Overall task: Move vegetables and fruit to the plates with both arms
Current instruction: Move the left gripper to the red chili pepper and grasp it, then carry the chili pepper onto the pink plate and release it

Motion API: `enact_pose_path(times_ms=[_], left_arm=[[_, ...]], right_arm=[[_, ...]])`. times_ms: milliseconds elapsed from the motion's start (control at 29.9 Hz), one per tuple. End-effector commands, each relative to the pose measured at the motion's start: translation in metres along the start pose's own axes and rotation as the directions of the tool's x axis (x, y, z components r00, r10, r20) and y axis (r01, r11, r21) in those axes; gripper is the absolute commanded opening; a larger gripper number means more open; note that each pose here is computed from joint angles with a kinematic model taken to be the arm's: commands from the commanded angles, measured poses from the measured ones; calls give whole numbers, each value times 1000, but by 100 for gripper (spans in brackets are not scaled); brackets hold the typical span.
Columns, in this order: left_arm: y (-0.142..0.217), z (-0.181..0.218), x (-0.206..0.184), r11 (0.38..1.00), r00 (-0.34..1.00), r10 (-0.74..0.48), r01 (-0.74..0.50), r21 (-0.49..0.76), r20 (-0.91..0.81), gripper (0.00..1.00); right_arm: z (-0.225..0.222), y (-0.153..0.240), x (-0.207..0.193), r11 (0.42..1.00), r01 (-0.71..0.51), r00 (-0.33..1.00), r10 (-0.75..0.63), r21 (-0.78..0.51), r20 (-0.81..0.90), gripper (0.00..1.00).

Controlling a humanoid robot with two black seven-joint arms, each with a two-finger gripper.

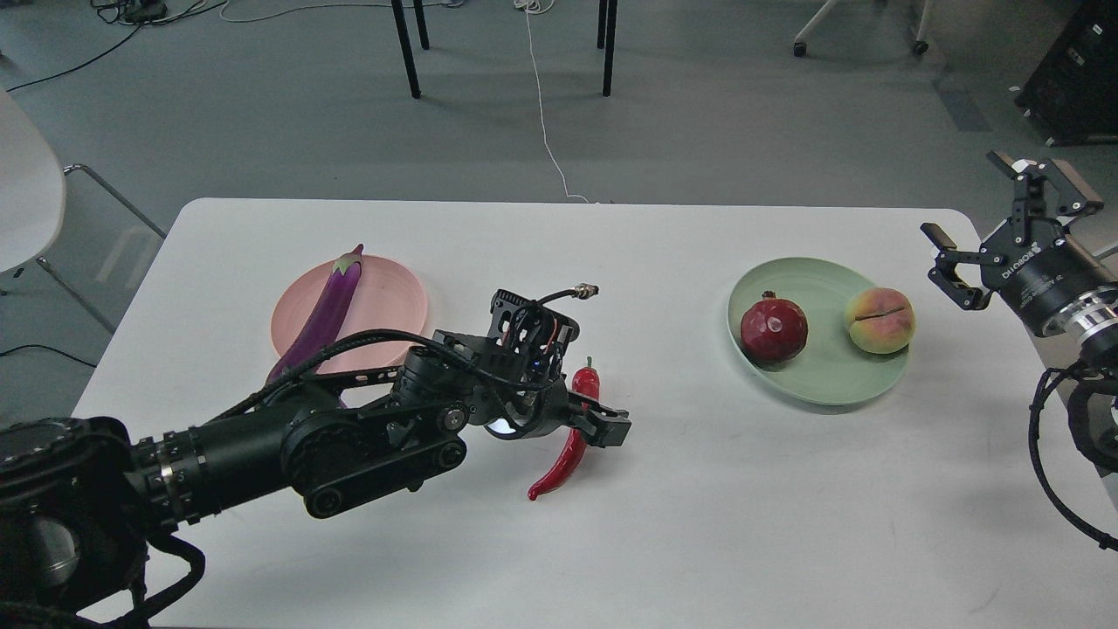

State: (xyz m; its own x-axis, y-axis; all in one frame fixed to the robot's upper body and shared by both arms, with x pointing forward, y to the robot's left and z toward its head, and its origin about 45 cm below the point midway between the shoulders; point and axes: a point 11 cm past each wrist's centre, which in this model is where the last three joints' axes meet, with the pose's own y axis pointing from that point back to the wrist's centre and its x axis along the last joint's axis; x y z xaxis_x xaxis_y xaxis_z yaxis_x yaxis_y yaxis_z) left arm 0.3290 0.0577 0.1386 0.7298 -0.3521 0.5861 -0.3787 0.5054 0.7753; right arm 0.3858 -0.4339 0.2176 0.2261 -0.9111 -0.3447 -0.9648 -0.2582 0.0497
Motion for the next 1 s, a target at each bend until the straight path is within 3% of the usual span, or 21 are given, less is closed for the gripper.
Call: enact_pose_path(times_ms=[0,268,301,435,468,636,870,970], left_arm=[[-1,0,-1,1000,1000,-3,3,0,-2,98],[-6,-3,-17,1000,999,-30,30,0,-16,92],[-6,-4,-17,1000,999,-31,31,0,-14,85],[-5,-5,-16,1000,1000,-28,28,12,-6,28],[-5,-7,-16,999,1000,-27,27,18,-6,22],[-2,-13,-13,999,1000,-21,21,32,-3,10],[11,-41,-4,997,1000,-2,3,81,-16,9],[35,-74,22,989,999,45,-44,141,0,9]], right_arm=[[-2,1,2,1000,-3,1000,3,1,-4,99],[-2,3,3,1000,-8,1000,8,-1,-5,99],[-2,3,4,1000,-8,1000,8,-1,-6,99],[-3,4,5,1000,-11,1000,11,1,-7,99],[-3,4,5,1000,-10,1000,10,0,-8,99],[-4,4,5,1000,-12,1000,12,1,-8,99],[-3,4,3,1000,-5,1000,5,-1,-6,99],[-3,4,2,1000,-4,1000,4,-1,-5,99]])
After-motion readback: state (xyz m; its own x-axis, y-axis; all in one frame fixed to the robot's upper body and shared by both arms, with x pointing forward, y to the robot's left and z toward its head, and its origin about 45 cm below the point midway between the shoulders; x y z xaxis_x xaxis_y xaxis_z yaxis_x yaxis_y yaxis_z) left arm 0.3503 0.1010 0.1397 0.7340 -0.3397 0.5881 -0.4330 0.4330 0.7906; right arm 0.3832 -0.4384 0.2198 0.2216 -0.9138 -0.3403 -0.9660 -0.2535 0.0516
